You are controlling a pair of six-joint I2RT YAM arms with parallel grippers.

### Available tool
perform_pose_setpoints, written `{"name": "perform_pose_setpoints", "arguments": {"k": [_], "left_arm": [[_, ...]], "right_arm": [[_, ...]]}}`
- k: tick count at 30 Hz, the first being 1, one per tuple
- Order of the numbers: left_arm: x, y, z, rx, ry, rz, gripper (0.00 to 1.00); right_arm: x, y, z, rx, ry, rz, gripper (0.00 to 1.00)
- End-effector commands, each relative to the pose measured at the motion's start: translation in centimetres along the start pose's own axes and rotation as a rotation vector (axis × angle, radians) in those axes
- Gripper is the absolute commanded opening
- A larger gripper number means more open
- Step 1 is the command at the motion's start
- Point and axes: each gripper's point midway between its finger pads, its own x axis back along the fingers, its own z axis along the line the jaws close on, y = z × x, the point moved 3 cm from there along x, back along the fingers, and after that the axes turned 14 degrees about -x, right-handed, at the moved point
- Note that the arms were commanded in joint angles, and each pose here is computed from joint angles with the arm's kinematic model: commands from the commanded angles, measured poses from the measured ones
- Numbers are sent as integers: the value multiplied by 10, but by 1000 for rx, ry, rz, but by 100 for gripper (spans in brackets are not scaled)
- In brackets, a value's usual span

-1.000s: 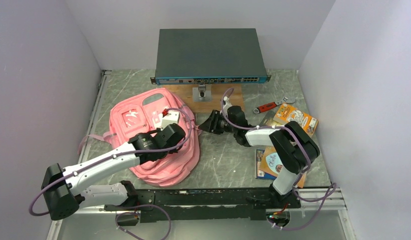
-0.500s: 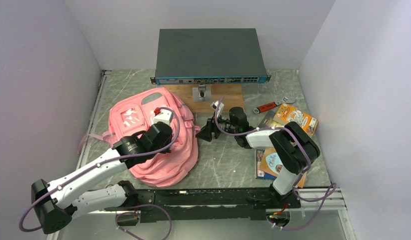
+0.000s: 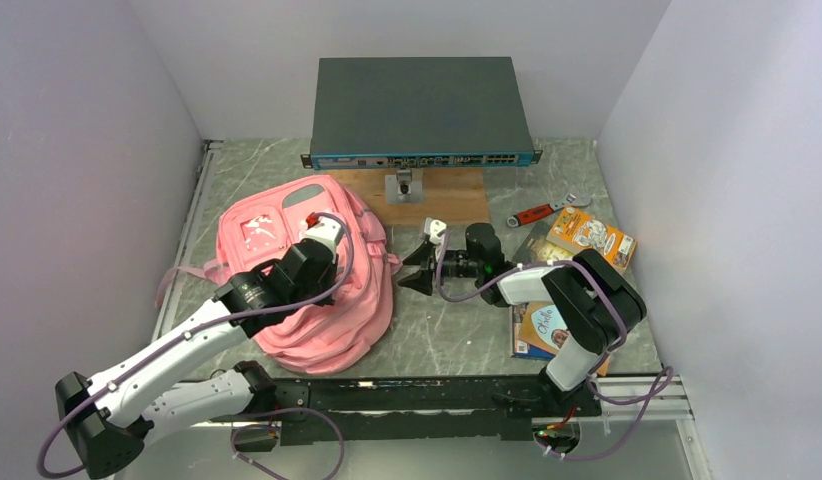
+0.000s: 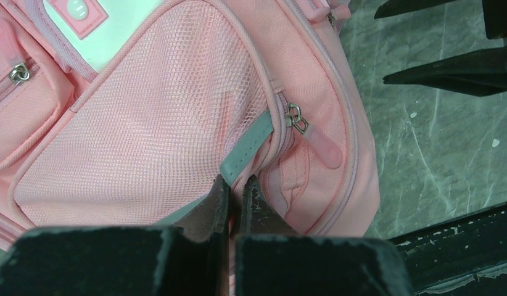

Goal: Pack the student bag
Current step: Unzip the student bag at the center of the board.

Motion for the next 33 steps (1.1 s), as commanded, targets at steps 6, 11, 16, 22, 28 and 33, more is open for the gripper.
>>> {"name": "perform_pose_setpoints", "arguments": {"k": [6, 11, 16, 22, 28, 33], "left_arm": [[28, 52, -1, 21, -62, -220, 0], [29, 51, 1, 11, -58, -218, 0], [30, 50, 1, 13, -66, -222, 0], [31, 51, 1, 14, -63, -227, 0], [31, 51, 2, 11, -62, -228, 0], [30, 50, 1, 13, -61, -221, 0]], "right_arm": [[-15, 23, -13, 234, 23, -36, 51], [-26, 23, -16, 256, 34, -18, 49], [-35, 15, -23, 263, 29, 38, 46], [-40, 6, -25, 265, 23, 75, 42], [-43, 1, -31, 255, -1, 95, 39], [-43, 5, -31, 242, -14, 86, 25]]}}
